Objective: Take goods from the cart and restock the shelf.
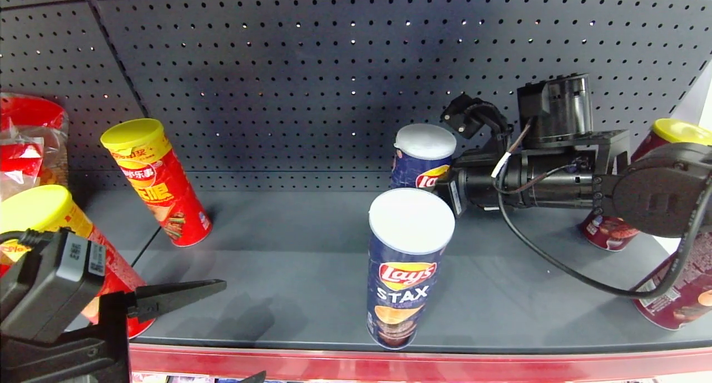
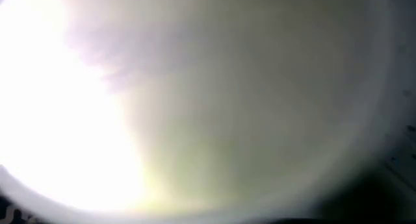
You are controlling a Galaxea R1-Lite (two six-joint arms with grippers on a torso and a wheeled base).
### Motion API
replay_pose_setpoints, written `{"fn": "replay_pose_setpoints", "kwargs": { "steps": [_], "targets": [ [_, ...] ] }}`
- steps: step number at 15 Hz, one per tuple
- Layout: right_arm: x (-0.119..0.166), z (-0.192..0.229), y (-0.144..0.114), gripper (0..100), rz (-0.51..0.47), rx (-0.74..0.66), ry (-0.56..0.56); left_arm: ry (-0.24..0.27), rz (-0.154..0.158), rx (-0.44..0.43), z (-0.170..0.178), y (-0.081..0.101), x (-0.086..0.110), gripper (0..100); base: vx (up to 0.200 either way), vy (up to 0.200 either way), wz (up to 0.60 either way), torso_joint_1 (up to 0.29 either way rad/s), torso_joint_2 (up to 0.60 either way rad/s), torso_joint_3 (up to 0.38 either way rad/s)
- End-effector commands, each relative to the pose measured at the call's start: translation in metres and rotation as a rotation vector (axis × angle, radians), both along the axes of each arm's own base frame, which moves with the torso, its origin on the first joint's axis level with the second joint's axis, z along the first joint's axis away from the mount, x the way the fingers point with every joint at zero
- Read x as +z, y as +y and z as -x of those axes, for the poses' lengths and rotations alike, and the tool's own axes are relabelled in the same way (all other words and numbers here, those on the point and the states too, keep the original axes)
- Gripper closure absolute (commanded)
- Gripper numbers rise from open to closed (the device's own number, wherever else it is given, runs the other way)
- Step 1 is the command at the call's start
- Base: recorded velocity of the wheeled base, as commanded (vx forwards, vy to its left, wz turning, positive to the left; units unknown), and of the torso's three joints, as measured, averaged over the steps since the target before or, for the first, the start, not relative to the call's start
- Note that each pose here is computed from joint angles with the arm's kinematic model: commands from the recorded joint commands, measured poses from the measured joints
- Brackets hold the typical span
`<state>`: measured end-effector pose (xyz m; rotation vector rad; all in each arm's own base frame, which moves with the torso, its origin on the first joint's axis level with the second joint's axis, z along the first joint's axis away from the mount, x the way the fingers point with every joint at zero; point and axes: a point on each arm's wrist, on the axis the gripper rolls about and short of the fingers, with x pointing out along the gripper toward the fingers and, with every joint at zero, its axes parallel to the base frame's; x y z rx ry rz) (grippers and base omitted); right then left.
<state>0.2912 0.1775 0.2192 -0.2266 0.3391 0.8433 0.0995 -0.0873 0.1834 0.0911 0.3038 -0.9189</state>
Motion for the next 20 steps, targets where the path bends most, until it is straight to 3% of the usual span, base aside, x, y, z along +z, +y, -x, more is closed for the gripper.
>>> {"fn": "replay_pose_setpoints", "kwargs": {
  "steps": [1, 7, 14, 17, 20],
  "targets": [
    [0.009, 0.008, -0.004, 0, -0.016, -0.002, -0.019, 0.011, -0.007, -0.003, -0.003, -0.003, -0.001, 0, 0.000, 0.000, 0.00, 0.000, 0.00, 0.000],
    [0.013, 0.044, -0.026, 0, -0.020, -0.035, -0.011, 0.035, -0.027, -0.002, -0.014, -0.012, -0.001, 0, 0.000, 0.000, 0.00, 0.000, 0.00, 0.000],
    [0.010, 0.128, -0.080, 0, -0.047, -0.105, -0.032, 0.106, -0.113, 0.007, -0.037, -0.029, -0.017, 0, 0.000, 0.000, 0.00, 0.000, 0.00, 0.000],
    [0.005, 0.173, -0.105, 0, -0.081, -0.102, -0.092, 0.167, -0.163, -0.003, -0.045, -0.037, -0.032, 0, 0.000, 0.000, 0.00, 0.000, 0.00, 0.000],
    [0.014, 0.204, -0.123, 0, -0.142, -0.105, -0.189, 0.196, -0.222, -0.015, -0.055, -0.045, -0.045, 0, 0.000, 0.000, 0.00, 0.000, 0.00, 0.000]
  ]
}}
